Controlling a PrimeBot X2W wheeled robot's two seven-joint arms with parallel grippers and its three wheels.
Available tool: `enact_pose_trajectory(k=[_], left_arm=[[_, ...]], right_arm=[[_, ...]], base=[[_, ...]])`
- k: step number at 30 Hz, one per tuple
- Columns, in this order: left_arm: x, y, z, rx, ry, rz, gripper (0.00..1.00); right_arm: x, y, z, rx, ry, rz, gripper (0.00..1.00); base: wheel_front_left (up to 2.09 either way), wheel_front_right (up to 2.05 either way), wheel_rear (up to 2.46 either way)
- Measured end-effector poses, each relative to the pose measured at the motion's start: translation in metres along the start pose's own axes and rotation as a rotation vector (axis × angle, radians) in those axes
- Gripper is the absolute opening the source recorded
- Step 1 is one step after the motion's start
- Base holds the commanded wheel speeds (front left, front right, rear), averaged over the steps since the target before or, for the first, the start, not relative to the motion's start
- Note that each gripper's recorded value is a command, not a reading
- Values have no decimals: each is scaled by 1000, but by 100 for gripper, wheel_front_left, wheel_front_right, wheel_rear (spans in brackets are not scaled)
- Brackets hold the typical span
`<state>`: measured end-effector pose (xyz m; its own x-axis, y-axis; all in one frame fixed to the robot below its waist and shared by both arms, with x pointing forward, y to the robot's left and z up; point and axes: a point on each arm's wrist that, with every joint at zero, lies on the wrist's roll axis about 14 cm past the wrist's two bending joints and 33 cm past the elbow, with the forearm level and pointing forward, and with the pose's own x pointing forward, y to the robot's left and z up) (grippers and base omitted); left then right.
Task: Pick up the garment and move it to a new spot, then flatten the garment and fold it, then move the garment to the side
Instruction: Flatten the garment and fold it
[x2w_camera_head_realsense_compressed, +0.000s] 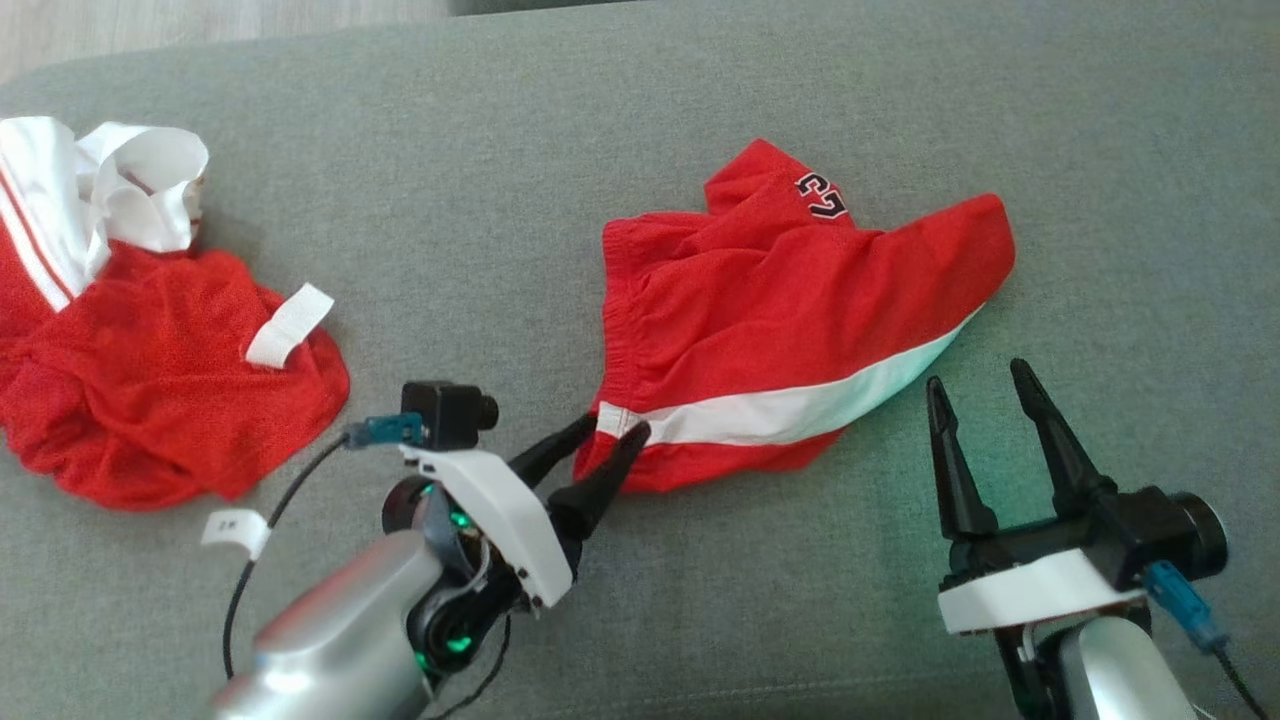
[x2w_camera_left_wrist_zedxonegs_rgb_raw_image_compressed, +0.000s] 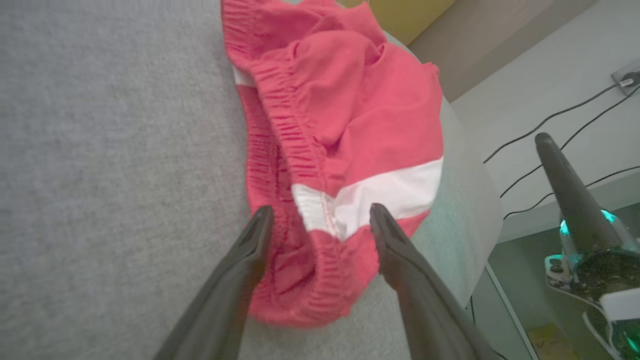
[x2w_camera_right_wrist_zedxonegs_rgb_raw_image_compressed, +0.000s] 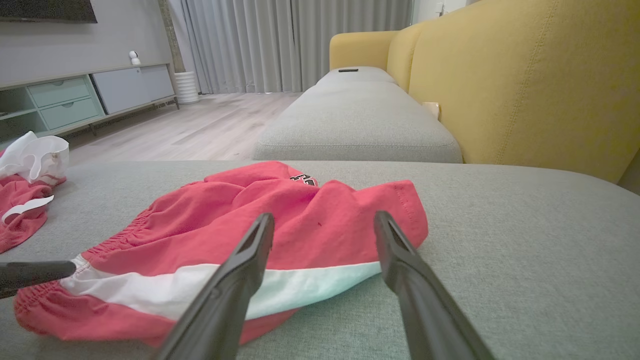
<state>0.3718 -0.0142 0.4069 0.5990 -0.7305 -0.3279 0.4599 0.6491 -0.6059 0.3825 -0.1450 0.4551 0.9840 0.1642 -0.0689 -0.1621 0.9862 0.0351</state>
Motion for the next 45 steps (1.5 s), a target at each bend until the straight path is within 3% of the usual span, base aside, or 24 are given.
enact_pose_trajectory(k=[3,4,5,7,8,16,25,29,39,45], left_arm=[[4,-1,8,11,-16,-9,98],[5,-2,10,17,-22,-15,88],[5,-2,10,17,-22,-15,55],[6,-4,11,16,-23,-21,10],[6,-5,10,21,-18,-24,0],[-3,3,3,21,10,-6,0],[-34,26,29,24,-123,61,0],[-62,50,38,26,-174,150,0],[-102,86,74,30,-316,295,0],[-102,96,71,47,-304,314,0]], right_arm=[[0,-1,-1,0,3,-2,100],[0,-1,-1,-2,4,-2,100],[0,-1,-1,-2,4,-2,100],[0,-1,-2,-5,5,-2,100],[0,-1,-2,-7,5,-2,100],[1,0,1,-8,-2,1,100],[7,10,6,-6,-20,33,100],[11,18,6,3,-22,60,100],[1,47,-69,34,221,147,100],[26,51,-77,-33,246,200,100]], base=[[0,0,0],[0,0,0],[0,0,0],[0,0,0],[0,0,0],[0,0,0],[0,0,0],[0,0,0],[0,0,0],[0,0,0]])
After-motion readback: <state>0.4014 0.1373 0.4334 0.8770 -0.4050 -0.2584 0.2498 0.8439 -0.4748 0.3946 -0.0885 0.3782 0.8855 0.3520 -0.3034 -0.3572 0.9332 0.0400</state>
